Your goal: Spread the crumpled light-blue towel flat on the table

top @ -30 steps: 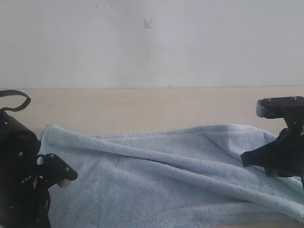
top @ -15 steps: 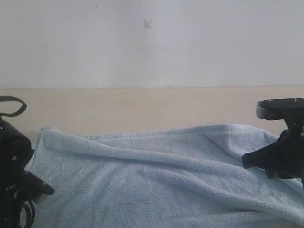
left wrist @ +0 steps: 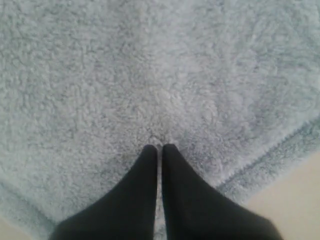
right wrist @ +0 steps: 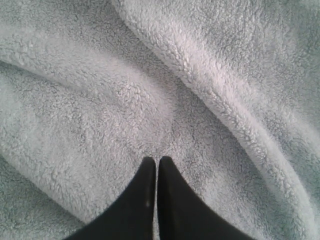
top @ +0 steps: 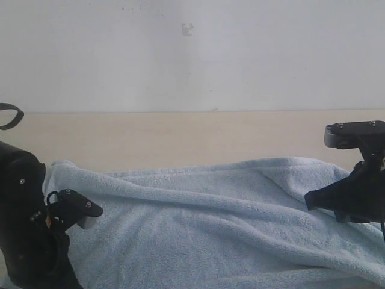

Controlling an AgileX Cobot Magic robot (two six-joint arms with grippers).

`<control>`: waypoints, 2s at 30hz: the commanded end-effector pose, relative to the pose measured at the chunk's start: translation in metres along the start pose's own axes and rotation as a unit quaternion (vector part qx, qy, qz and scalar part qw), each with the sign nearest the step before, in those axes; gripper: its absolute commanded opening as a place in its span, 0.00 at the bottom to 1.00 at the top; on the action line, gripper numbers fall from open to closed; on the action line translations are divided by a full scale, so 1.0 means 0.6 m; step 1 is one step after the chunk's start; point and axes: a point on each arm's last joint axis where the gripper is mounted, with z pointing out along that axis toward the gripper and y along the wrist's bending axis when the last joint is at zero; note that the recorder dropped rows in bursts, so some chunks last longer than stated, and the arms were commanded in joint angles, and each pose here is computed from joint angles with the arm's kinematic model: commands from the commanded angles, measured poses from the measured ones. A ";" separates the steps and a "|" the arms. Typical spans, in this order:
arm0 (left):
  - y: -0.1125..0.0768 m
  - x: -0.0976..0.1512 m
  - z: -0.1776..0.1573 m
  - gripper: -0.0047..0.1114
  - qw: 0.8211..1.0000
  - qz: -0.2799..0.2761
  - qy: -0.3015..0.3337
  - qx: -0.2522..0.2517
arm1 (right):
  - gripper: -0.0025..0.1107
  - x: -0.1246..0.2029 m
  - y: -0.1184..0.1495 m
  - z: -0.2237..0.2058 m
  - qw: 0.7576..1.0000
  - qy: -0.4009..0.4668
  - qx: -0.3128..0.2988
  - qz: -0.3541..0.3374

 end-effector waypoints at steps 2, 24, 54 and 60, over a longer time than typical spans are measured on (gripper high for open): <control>-0.003 0.012 0.017 0.07 0.998 0.005 0.063 0.009 | 0.03 -0.003 -0.001 -0.002 1.000 -0.004 0.000 -0.004; 0.008 0.055 0.000 0.07 0.987 -0.053 0.146 -0.043 | 0.03 -0.006 -0.003 -0.004 1.000 -0.015 0.007 -0.021; -0.033 -0.035 -0.077 0.07 0.977 -0.013 -0.189 0.099 | 0.03 -0.042 -0.071 0.172 0.967 0.108 -0.223 0.057; -0.036 -0.034 -0.077 0.07 0.976 -0.021 -0.187 0.109 | 0.03 -0.011 -0.012 0.191 0.979 0.154 -0.132 0.011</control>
